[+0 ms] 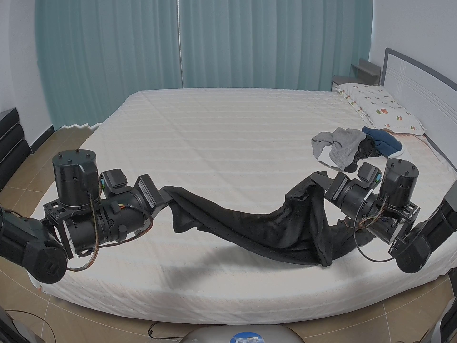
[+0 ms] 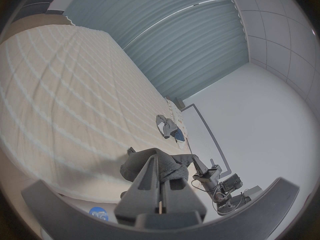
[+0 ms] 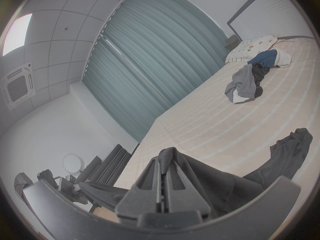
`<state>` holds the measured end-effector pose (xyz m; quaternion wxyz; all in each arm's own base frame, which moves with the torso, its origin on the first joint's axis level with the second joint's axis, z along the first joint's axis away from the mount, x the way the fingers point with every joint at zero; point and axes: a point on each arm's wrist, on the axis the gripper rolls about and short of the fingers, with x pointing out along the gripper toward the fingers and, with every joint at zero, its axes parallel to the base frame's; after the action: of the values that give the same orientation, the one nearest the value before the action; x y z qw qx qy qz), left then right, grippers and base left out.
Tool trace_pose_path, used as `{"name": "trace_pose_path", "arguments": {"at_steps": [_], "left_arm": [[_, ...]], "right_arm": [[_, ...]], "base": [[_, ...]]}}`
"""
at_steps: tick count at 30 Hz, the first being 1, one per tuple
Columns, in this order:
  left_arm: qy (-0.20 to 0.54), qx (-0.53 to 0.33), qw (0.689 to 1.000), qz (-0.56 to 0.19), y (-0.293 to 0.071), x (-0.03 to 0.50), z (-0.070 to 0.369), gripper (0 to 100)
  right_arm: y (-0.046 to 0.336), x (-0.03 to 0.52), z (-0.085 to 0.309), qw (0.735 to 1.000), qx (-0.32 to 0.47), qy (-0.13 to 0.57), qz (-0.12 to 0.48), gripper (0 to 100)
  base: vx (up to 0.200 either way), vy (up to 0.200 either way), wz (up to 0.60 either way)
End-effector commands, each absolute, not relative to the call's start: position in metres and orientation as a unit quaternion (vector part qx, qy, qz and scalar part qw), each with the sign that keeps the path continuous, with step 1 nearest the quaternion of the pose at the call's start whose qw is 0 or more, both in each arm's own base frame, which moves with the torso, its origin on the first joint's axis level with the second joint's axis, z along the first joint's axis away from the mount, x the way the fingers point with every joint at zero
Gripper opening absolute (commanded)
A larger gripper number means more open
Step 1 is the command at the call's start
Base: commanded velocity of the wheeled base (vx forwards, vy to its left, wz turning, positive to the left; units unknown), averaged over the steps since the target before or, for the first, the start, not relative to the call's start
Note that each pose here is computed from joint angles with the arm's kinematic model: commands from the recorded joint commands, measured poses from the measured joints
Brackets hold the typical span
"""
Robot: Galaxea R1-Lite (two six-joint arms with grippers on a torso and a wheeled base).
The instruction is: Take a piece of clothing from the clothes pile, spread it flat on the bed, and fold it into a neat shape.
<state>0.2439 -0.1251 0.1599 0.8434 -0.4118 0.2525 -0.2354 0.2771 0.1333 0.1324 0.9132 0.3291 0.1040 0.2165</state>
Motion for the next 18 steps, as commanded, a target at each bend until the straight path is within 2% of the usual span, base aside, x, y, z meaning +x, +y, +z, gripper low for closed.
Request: {"name": "trace_pose_path", "arguments": {"at_steps": [1,6,8,11,15,18], "left_arm": [[0.234,-0.409,0.847,-0.245,-0.124,0.234,0.171,0],[0.210,-0.384,0.866,-0.242,-0.129,0.223,0.175,0],[0.191,-0.362,0.883,-0.232,-0.132,0.217,0.178,0],[0.178,-0.352,0.889,-0.233,-0.133,0.212,0.182,0],[0.106,-0.357,0.890,-0.262,-0.122,0.193,0.222,0],[0.092,-0.360,0.889,-0.266,-0.114,0.181,0.238,0]], "right_arm": [[0.135,0.264,0.149,0.910,0.331,0.085,0.236,0],[0.140,0.254,0.167,0.911,0.315,0.058,0.258,0],[0.137,0.240,0.181,0.914,0.312,0.031,0.257,0],[0.134,0.228,0.194,0.914,0.317,0.010,0.254,0],[0.116,0.191,0.240,0.914,0.305,-0.040,0.265,0],[0.110,0.181,0.256,0.910,0.309,-0.061,0.269,0]], "base": [[-0.200,0.000,0.00],[-0.200,0.000,0.00],[-0.200,0.000,0.00],[0.000,0.000,0.00],[0.000,0.000,0.00],[0.000,0.000,0.00]]}}
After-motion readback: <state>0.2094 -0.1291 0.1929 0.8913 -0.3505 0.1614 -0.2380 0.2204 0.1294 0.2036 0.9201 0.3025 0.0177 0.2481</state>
